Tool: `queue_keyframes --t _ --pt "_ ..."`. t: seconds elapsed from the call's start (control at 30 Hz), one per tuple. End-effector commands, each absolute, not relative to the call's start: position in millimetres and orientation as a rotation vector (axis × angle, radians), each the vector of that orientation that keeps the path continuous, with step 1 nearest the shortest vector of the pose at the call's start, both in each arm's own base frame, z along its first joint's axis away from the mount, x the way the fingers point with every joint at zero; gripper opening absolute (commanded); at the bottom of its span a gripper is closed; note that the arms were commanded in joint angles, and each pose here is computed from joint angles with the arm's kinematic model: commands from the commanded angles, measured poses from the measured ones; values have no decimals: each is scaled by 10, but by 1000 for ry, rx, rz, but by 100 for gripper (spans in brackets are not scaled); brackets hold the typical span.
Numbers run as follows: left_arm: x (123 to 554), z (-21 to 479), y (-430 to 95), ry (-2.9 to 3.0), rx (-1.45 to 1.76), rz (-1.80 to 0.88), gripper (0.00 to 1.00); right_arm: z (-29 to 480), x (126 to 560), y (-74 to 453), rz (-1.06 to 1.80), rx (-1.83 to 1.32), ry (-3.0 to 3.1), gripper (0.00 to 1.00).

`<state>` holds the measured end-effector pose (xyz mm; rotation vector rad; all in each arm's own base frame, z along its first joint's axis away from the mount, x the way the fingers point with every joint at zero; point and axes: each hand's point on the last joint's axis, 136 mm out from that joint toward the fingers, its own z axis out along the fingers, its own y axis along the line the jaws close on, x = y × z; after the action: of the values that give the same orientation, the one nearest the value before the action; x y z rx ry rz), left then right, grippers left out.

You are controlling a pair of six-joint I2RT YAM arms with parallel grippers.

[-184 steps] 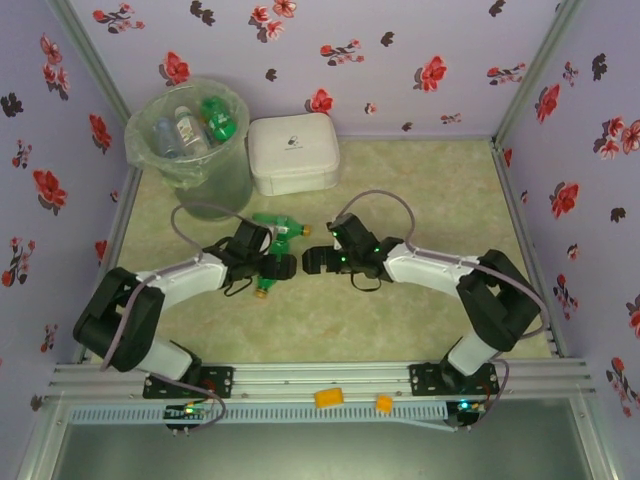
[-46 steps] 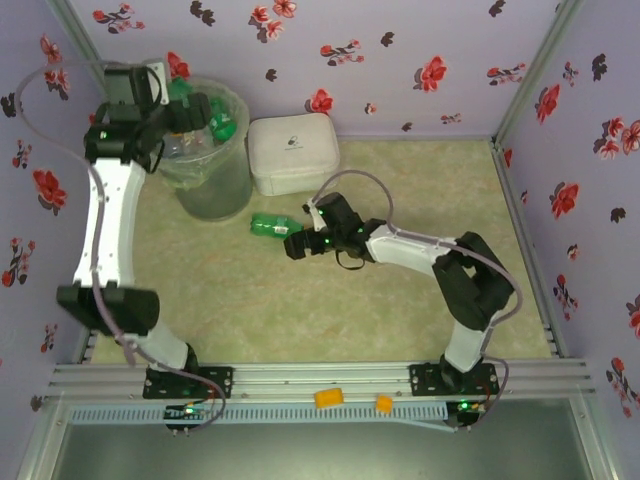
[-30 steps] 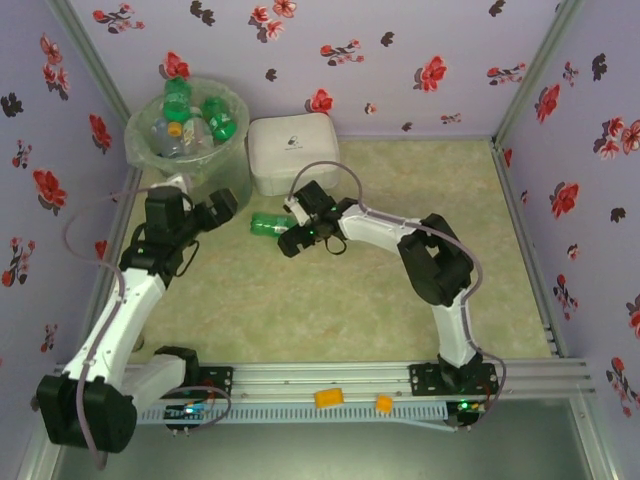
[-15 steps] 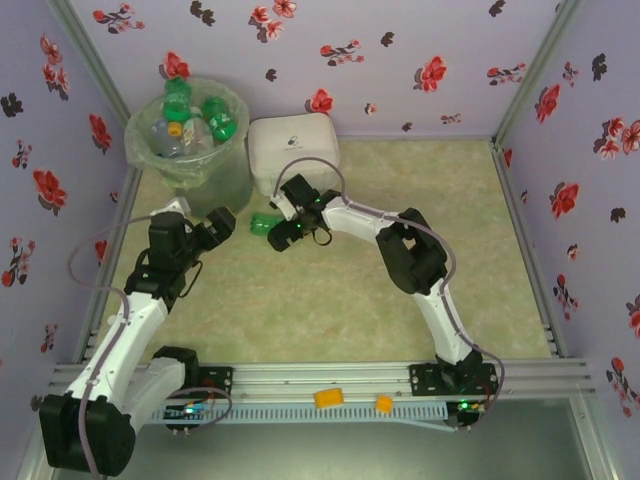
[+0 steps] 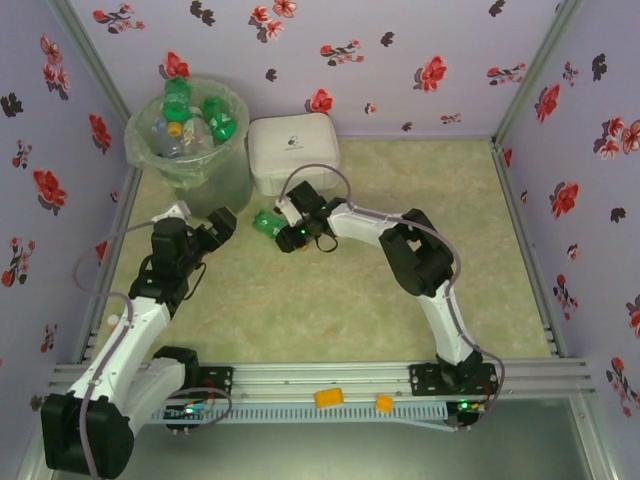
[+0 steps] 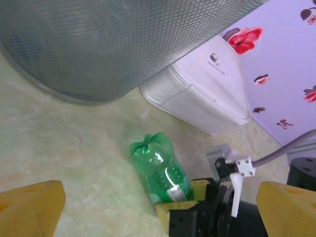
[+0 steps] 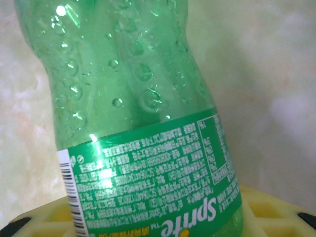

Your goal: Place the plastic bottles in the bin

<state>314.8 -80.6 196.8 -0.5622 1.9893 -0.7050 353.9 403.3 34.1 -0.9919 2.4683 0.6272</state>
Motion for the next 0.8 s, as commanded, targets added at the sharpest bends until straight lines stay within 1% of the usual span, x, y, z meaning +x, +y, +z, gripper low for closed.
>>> queue_keyframes --t 0.0,0.2,0.47,0.77 --pt "3170 2149 -914 1907 -555 -789 100 854 3536 4046 713 -885 2366 43" --pt "3212 2391 -1153 1821 -540 -914 100 1338 3364 3826 804 -699 2289 44" --pt "3235 2708 -1833 1785 -400 -1082 100 2027 3154 3643 979 -545 2076 45" --pt "3176 2922 -2339 1720 -279 -1208 100 2330 3038 3645 1066 -559 1987 44"
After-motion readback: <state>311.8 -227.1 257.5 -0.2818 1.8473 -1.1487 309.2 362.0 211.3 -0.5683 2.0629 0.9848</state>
